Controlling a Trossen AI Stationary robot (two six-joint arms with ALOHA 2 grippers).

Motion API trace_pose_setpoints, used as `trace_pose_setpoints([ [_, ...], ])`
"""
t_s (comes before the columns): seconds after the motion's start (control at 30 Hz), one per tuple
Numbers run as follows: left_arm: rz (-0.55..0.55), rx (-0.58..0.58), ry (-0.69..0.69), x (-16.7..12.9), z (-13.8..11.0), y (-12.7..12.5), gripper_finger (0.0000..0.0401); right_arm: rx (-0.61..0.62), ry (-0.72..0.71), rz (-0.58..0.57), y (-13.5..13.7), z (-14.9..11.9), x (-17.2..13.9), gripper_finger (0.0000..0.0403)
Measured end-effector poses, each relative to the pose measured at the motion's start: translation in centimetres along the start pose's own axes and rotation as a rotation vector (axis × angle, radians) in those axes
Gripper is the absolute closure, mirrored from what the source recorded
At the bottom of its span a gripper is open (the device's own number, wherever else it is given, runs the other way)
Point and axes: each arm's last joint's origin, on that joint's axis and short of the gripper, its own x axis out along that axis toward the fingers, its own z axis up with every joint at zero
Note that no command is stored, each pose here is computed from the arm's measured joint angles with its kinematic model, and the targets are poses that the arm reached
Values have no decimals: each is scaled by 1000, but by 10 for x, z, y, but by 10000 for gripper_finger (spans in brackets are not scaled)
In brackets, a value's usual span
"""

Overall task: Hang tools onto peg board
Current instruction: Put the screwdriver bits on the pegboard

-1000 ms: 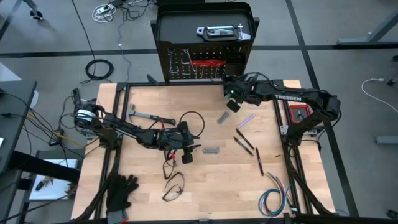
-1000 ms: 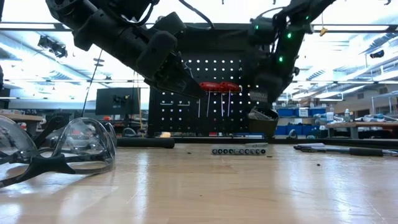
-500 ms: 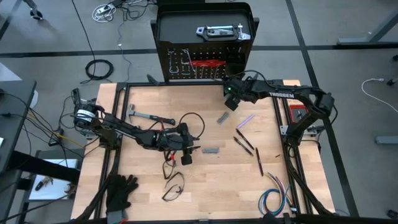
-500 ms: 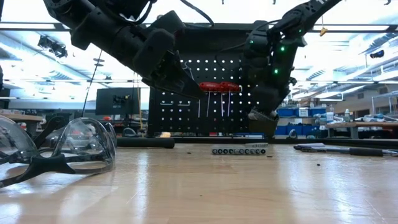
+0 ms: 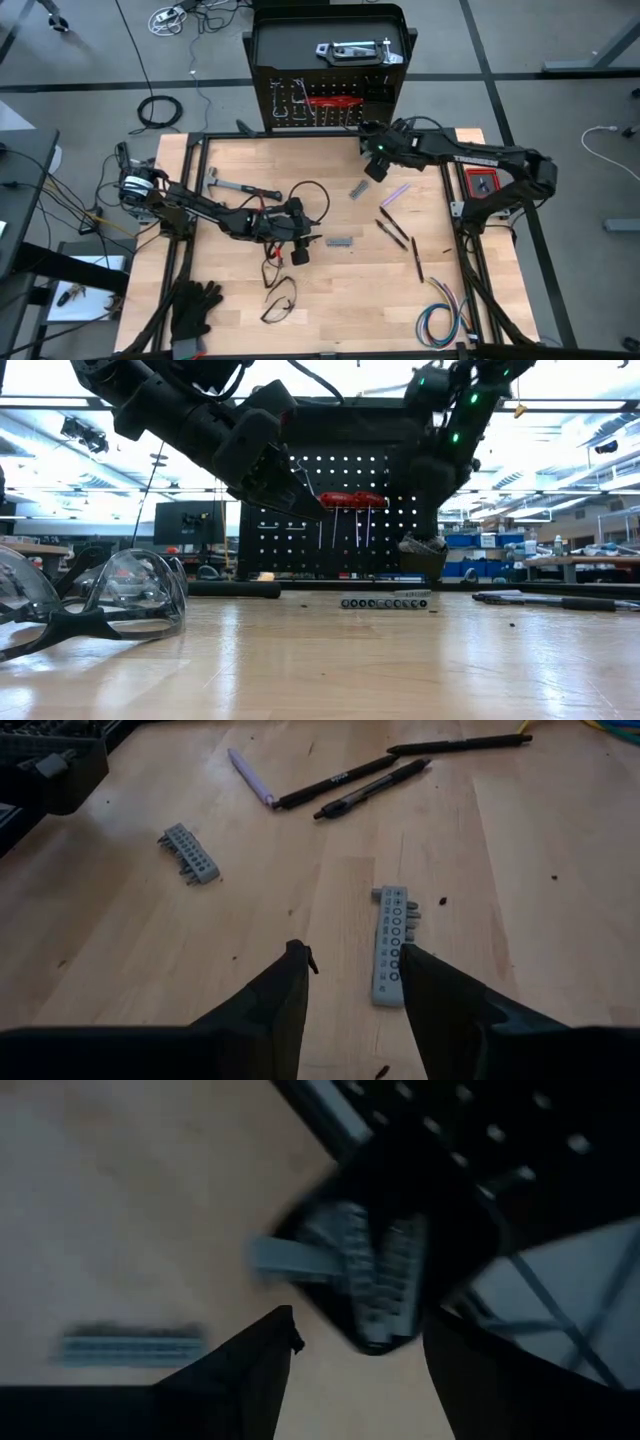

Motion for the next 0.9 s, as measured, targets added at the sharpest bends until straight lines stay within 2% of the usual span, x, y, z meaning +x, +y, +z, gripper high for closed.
trace_pose_setpoints([
  [0.07, 0, 0, -1, 0, 0, 0, 245, -43, -28, 62, 7, 0, -9, 173],
  [0.17, -1, 1, -9, 0, 1, 0, 245, -180, -1, 155, 31, -6, -12, 175],
  [0.33, -1, -1, -14, 0, 1, 0, 245, -380, 142, 288, 78, -22, 9, 176],
  [0.47, -1, 6, -10, 0, 1, 0, 245, -524, 217, 311, 101, -27, 25, 174],
  [0.7, -40, 51, 33, 1, -2, 4, 245, -669, 258, 361, 118, -13, 49, 167],
  [0.9, -26, 32, 99, 3, -8, 12, 245, -696, 285, 404, 110, -1, 72, 141],
])
